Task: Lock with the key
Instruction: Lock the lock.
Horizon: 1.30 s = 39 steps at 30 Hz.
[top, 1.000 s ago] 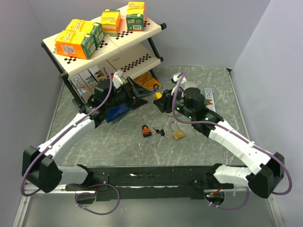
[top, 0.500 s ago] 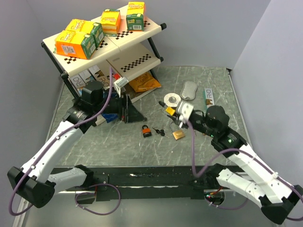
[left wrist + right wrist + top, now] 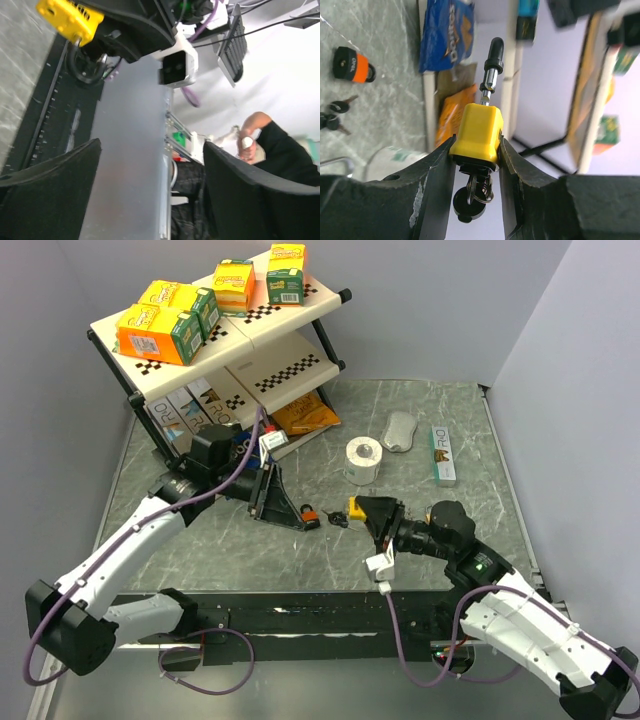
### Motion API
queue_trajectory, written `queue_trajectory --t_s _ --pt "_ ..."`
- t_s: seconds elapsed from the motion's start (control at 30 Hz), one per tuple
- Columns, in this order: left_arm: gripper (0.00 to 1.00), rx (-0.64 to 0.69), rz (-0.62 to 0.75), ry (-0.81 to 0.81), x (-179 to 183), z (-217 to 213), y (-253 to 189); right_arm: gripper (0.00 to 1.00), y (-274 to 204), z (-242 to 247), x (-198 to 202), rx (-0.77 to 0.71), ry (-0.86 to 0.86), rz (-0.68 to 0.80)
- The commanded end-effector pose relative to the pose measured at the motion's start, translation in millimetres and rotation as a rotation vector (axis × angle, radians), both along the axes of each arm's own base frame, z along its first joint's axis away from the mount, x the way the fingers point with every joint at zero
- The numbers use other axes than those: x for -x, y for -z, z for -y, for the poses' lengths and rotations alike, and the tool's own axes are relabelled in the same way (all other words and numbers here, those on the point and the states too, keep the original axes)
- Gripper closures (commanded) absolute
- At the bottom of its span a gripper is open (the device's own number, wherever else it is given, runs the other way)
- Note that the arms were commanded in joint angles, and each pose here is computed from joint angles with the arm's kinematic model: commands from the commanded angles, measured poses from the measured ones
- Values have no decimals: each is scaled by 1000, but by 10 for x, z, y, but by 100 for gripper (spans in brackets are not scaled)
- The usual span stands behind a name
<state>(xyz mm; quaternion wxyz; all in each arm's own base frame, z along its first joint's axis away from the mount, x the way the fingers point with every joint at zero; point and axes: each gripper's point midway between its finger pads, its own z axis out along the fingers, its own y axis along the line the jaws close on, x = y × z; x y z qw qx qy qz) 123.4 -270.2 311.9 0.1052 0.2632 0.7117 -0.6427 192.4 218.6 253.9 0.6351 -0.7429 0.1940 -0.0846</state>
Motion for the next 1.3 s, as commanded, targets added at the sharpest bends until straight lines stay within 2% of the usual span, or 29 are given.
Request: queue_trajectory --t_s 0.0,0.1,0.3,0.4,0.57,0.97,1.27 --pt "17 5 -63 66 137 80 39 100 -640 -115 324 -85 -171 402" --pt "28 -20 -96 72 163 134 174 100 -644 -156 406 -98 -205 451" --pt "36 -50 -71 106 134 262 244 100 -699 -212 486 -127 -231 477" --pt "39 -38 -29 125 123 330 177 100 -734 -245 510 -132 -242 488" --pt "44 -26 -33 158 208 374 173 100 -758 -289 528 -135 -254 498" --pt "65 -4 -23 183 241 417 145 100 -792 -338 574 -142 -276 494" --pt "66 3 -23 190 258 433 136 100 -802 -348 568 -142 -272 489"
